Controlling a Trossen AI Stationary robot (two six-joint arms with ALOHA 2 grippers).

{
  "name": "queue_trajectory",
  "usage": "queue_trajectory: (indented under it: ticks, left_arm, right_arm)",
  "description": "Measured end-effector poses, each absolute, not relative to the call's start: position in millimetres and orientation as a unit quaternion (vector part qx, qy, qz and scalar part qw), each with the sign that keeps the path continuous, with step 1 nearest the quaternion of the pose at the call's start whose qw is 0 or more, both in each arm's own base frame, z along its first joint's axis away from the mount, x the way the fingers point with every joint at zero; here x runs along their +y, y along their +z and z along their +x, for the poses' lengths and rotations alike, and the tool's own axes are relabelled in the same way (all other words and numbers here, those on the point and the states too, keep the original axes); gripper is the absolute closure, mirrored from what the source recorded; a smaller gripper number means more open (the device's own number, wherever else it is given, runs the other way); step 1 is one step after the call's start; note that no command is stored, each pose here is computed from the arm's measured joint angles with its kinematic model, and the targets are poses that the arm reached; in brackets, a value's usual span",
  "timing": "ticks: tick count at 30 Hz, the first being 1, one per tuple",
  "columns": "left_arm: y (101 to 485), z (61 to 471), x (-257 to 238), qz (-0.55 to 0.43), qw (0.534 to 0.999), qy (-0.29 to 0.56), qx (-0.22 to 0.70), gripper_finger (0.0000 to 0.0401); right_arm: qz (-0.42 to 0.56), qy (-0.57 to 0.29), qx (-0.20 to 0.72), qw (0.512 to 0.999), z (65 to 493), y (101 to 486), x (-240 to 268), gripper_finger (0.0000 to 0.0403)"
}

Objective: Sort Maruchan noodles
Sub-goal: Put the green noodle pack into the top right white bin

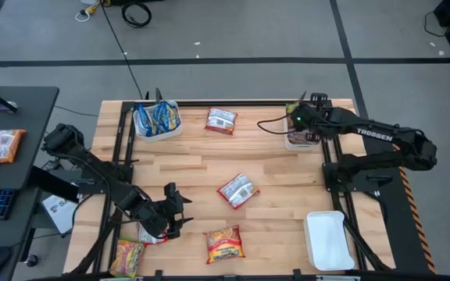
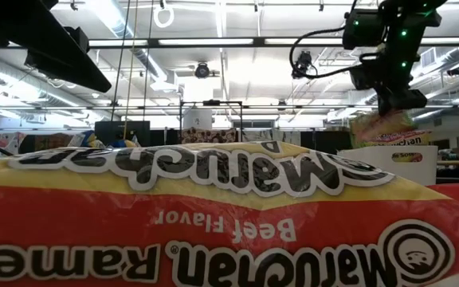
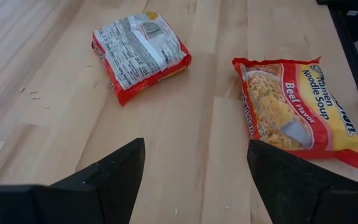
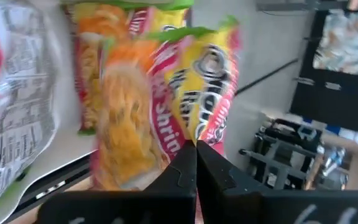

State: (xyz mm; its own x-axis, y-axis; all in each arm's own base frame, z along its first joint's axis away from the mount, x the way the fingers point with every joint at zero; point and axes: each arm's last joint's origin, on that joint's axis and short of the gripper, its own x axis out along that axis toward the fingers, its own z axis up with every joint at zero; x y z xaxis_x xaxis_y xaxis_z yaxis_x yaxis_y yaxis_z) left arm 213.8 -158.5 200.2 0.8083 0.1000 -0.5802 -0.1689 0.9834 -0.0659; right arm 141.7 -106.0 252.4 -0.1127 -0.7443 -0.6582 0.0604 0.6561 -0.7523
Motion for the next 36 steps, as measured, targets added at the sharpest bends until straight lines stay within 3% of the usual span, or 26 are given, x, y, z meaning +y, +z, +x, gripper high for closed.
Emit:
queue_trajectory:
  ticks: [5, 13, 22, 28, 36]
  left_arm:
    - [200.2, 214.2, -158.0, -0.057, 0.949, 0.072, 0.301, 0.0113]
    - [200.0, 216.7, -154.8, -0.057, 0.948, 0.072, 0.305, 0.0113]
    - [199.3, 226.4, -141.3, -0.064, 0.942, 0.076, 0.319, 0.0113]
    - [202.4, 232.5, -129.3, -0.05, 0.94, 0.055, 0.332, 0.0113]
    - [219.9, 236.2, -106.1, -0.051, 0.944, 0.012, 0.327, 0.0113]
  right_arm:
    - [-0.258, -0.267, 0.683, 0.629, 140.7, 229.7, -104.8, 0.04]
    - [-0.238, -0.248, 0.651, 0.677, 145.6, 210.4, -100.7, 0.0399]
    - [-0.097, -0.197, 0.604, 0.766, 146.2, 223.5, -90.4, 0.0399]
    - [0.007, -0.143, 0.613, 0.777, 140.6, 219.2, -82.3, 0.0398]
    - [0.041, -0.116, 0.609, 0.783, 141.4, 218.5, -76.7, 0.0393]
